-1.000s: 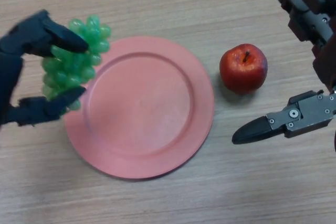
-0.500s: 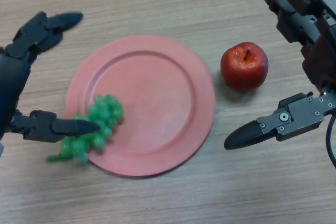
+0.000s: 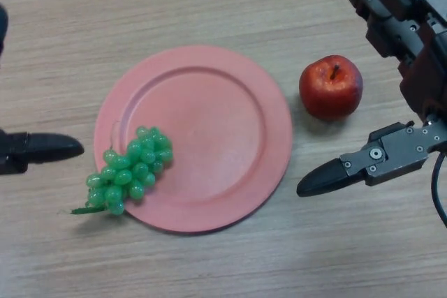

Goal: Pick up the green grapes and place it on the plate

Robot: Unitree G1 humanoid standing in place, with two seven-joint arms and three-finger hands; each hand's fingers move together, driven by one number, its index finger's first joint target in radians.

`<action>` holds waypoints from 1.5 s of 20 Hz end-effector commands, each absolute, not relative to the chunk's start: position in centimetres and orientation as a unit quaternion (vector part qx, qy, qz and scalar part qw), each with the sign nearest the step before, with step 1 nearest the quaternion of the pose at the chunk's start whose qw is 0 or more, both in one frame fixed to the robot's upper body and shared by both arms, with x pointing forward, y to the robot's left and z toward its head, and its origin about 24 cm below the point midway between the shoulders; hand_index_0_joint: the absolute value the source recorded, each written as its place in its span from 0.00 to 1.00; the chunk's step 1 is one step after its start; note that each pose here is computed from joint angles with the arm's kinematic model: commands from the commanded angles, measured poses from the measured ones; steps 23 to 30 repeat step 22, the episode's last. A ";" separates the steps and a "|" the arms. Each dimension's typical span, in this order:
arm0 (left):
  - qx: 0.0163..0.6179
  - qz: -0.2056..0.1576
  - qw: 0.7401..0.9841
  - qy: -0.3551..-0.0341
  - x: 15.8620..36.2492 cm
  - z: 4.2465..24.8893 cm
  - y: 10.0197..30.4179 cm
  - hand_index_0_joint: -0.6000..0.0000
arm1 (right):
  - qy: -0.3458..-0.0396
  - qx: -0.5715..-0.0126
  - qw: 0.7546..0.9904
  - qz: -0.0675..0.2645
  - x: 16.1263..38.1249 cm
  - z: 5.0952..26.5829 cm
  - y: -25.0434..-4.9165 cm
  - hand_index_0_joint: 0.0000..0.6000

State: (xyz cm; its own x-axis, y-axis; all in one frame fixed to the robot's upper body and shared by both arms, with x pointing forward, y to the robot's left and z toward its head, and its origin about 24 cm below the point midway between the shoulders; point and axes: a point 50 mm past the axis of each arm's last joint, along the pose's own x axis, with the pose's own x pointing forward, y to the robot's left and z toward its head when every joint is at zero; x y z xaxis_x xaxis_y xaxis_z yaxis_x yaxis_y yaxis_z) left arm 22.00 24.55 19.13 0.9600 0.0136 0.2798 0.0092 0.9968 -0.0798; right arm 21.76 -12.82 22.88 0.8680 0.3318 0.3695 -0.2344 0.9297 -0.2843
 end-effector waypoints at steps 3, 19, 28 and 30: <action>0.001 0.039 0.968 -0.246 20.6 22.4 26.5 1.00 | -0.303 -0.120 0.937 0.128 20.8 25.3 -12.7 0.00; 0.054 -0.017 0.959 -0.279 19.8 24.1 24.3 1.00 | -0.302 -0.108 0.937 0.137 21.1 25.0 -12.6 0.00; 0.057 -0.040 0.957 -0.281 19.8 24.4 23.4 1.00 | -0.302 -0.106 0.938 0.134 21.0 25.0 -13.0 0.00; 0.057 -0.040 0.957 -0.281 19.8 24.4 23.4 1.00 | -0.302 -0.106 0.938 0.134 21.0 25.0 -13.0 0.00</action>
